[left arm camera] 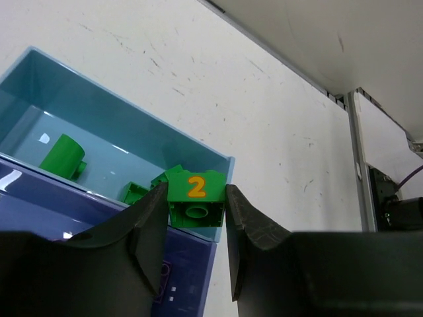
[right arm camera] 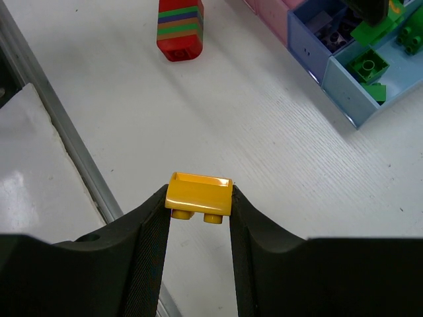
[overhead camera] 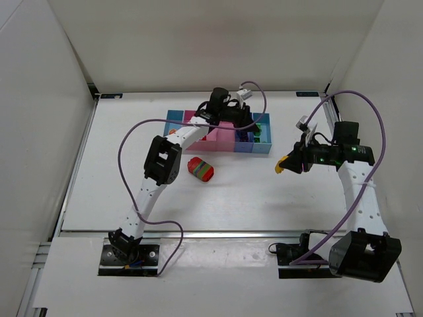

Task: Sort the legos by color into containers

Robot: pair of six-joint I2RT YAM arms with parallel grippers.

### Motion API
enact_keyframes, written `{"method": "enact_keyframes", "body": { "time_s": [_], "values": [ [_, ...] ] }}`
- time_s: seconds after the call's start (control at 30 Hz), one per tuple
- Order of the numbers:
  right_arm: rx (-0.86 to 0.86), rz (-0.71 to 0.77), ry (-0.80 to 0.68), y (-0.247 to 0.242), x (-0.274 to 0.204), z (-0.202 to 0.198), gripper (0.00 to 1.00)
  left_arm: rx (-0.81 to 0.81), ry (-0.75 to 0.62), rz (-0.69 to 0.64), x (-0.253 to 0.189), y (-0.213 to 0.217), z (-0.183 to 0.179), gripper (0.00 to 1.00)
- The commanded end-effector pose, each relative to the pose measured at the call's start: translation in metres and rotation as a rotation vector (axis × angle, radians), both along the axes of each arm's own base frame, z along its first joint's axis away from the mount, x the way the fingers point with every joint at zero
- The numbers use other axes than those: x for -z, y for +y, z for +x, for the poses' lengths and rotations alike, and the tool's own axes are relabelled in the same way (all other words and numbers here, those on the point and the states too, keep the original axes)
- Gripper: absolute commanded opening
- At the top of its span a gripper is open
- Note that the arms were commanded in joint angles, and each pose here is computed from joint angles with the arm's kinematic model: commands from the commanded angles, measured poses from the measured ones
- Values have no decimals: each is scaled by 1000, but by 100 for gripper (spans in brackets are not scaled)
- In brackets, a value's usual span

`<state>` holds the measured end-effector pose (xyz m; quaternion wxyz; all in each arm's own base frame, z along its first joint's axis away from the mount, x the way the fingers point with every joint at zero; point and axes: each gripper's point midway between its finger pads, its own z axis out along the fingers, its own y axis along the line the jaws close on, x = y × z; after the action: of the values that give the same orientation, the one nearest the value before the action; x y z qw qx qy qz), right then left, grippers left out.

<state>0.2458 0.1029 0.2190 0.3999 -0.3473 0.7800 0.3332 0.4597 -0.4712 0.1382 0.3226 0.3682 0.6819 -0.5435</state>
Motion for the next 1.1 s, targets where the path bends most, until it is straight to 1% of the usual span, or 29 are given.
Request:
{"method": "enact_keyframes", "body": {
  "time_s": [0.0,0.03,0.07,0.1,0.17,0.2,0.23,0.3,0.33,0.37,0.5,0.53,0.6,0.63,0.67,0.7,0.73,0.77,0.8,0.83,0.87,0.9,0.93,0.97,1.0,1.03,1.07],
  "values": [
    [21,1,1,-3,-9,3,6,-3,-88,-62,-38,-14,5,18],
    [22,0,2,-4,-8,4,6,1,-89,-64,-38,-16,4,19],
    [20,-2,-3,-3,-10,5,6,-4,-83,-61,-34,-17,5,22],
    [23,-5,-3,-4,-10,6,6,-4,-78,-58,-29,-18,6,38],
    [25,-8,-4,-5,-9,8,6,-12,-71,-52,-24,-19,7,50],
    [24,-9,-4,-5,-9,9,6,-16,-72,-49,-22,-19,9,62],
    [24,-11,-3,-6,-8,11,6,-27,-79,-47,-22,-19,10,67],
    [23,-9,-11,-6,-9,15,6,-31,-99,-49,-27,-18,12,72],
    [28,-6,-11,-6,-8,19,6,-33,-109,-51,-30,-18,13,80],
    [31,-3,-12,-6,-8,21,6,-43,-118,-53,-33,-16,16,83],
    [34,12,-10,-6,-7,32,6,-80,-180,-63,-59,-5,27,87],
    [31,17,-9,-5,-8,34,6,-103,-204,-80,-80,4,34,88],
    [22,38,-26,0,-10,43,6,-174,-196,-98,-105,22,47,88],
    [1,41,-55,10,-12,51,6,-220,-202,-119,-134,42,55,89],
    [-15,41,-66,17,-12,55,6,-256,-208,-118,-149,55,59,90],
    [-33,39,-75,25,-11,60,6,-310,-180,-79,-151,70,65,92],
    [-82,36,-80,44,-12,60,6,-366,-228,-78,-183,100,71,94],
    [-86,41,-76,59,-9,73,6,-430,-208,-38,-188,130,79,99],
    [-65,47,-71,59,-7,82,6,-432,-216,-28,-198,135,71,99],
    [-78,61,-72,72,-10,87,6,-486,-219,-21,-207,168,80,100],
    [-54,81,-66,80,-10,103,6,-518,-209,-24,-223,191,70,99],
    [-51,92,-66,87,-9,109,5,-566,-191,-35,-231,229,75,100],
    [-63,108,-68,100,-12,112,5,-577,-170,-53,-237,248,70,99],
    [-57,123,-76,109,-12,119,6,-593,-167,-108,-265,266,57,100],
    [-67,163,-91,130,-16,126,5,-598,-104,-109,-248,299,54,100],
    [-49,176,-97,132,-17,136,5,-606,-93,-117,-248,314,48,99],
    [-80,193,-122,151,-28,138,5,-646,-86,-112,-256,334,37,99]
  ]
}}
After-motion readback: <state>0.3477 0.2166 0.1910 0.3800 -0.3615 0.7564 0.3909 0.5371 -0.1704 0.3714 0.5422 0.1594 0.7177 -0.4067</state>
